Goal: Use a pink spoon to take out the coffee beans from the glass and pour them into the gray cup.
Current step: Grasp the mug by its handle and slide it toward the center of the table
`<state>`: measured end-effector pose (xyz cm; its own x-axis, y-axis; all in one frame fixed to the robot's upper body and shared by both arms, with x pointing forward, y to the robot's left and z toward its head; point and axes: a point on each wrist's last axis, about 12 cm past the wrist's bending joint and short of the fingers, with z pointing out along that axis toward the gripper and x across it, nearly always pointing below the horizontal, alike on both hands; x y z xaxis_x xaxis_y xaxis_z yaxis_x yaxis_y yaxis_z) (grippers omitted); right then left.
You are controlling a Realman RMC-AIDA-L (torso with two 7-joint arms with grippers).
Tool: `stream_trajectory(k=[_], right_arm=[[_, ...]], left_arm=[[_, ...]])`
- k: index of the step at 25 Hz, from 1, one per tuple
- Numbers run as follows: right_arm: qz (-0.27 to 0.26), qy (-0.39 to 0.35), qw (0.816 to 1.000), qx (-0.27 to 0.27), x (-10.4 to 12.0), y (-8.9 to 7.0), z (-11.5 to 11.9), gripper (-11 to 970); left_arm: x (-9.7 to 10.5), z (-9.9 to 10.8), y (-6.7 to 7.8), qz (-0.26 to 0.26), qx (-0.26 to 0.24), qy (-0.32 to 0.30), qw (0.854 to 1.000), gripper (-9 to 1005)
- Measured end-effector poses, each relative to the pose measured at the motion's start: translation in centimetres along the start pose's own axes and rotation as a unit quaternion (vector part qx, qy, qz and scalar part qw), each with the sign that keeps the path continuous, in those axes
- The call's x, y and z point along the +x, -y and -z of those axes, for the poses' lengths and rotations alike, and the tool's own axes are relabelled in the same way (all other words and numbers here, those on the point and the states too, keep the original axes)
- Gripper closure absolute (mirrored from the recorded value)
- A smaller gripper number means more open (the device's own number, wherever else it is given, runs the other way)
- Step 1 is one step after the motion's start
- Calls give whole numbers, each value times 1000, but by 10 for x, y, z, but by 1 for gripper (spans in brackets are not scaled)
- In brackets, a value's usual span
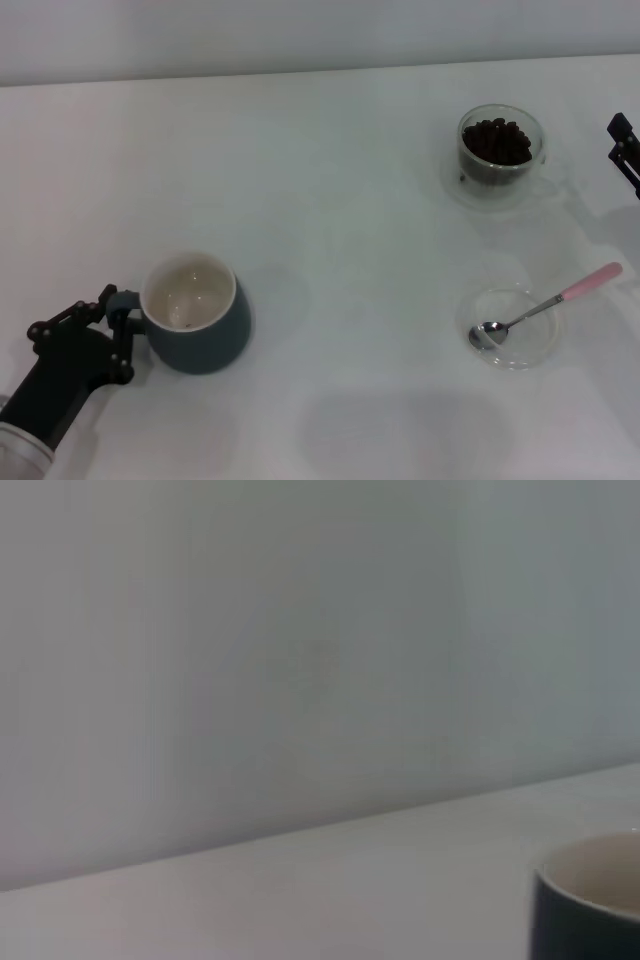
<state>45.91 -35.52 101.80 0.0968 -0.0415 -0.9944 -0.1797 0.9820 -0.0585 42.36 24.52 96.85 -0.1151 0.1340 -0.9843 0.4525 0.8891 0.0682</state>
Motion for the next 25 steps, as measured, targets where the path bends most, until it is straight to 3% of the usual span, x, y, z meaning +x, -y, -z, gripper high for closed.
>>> stream_trajectory(k=[11,25], right_arm=[[-1,-1,1000,-1,1,-1,0,160],[-1,-1,1000,-3,1,-2,0,161]], left_arm=[[-10,-23,9,-16,47,5,999,878],[-30,-72,28,-78,149,-7,986,890]])
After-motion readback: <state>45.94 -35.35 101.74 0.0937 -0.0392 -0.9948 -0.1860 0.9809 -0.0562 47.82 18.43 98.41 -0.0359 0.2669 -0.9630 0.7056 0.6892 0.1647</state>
